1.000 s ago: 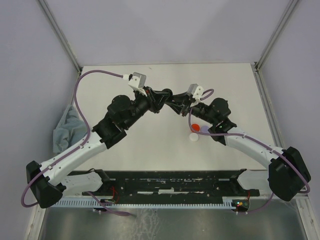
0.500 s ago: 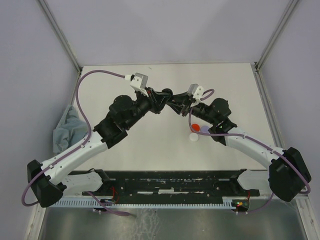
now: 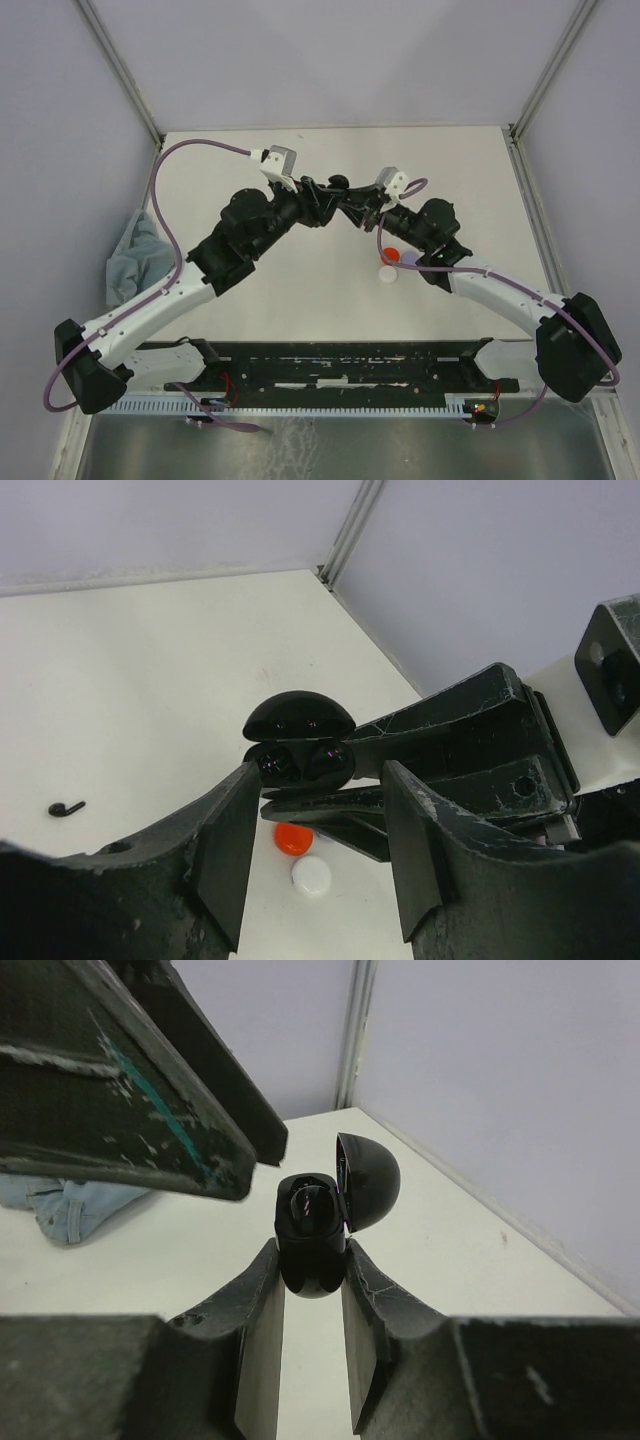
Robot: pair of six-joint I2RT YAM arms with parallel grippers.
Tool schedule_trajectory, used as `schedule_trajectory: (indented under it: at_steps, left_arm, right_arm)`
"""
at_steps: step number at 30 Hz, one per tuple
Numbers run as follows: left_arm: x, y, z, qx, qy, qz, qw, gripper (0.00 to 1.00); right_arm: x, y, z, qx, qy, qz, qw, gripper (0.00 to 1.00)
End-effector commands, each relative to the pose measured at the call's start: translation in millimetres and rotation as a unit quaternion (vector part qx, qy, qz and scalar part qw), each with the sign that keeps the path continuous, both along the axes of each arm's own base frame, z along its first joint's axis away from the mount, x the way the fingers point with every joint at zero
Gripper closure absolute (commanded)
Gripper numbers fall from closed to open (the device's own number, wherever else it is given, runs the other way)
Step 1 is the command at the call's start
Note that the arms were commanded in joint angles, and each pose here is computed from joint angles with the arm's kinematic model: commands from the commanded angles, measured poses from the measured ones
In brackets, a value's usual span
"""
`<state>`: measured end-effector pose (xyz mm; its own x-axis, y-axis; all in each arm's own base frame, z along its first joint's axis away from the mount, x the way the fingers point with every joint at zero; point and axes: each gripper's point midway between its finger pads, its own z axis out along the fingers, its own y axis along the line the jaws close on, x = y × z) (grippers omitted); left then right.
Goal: Insert the wireless bluetooth earbuds into the charging case
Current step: Place the earbud in the charging case, then move the earbud to the center of the board.
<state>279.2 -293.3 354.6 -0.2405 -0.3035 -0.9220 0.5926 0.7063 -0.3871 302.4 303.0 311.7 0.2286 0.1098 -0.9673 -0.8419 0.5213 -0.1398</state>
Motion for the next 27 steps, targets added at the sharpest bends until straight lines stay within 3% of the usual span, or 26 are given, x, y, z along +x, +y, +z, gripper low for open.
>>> schedule_trajectory:
  at_steps: [1, 5, 11, 22, 27]
  left_arm:
    - [7, 13, 19, -0.01, 0.001, 0.038, 0.999, 0.39]
    - [23, 23, -3, 0.031, 0.026, 0.069, 0.997, 0.36]
    - [62, 38, -53, 0.061, 0.115, 0.087, 0.988, 0.35]
    - [142, 52, -179, 0.169, 0.247, 0.139, 0.944, 0.34]
    - [171, 59, -228, 0.213, 0.276, 0.163, 0.923, 0.34]
  right_arm:
    - [14, -12, -7, 0.017, 0.008, -0.052, 0.998, 0.98]
    - [24, -30, -34, -0.001, 0.03, -0.106, 0.994, 0.98]
    - [26, -65, -70, -0.02, 0.059, -0.183, 0.981, 0.98]
    - [9, -100, -87, -0.033, 0.071, -0.229, 0.97, 0.98]
    - [2, -106, -85, -0.03, 0.069, -0.23, 0.97, 0.98]
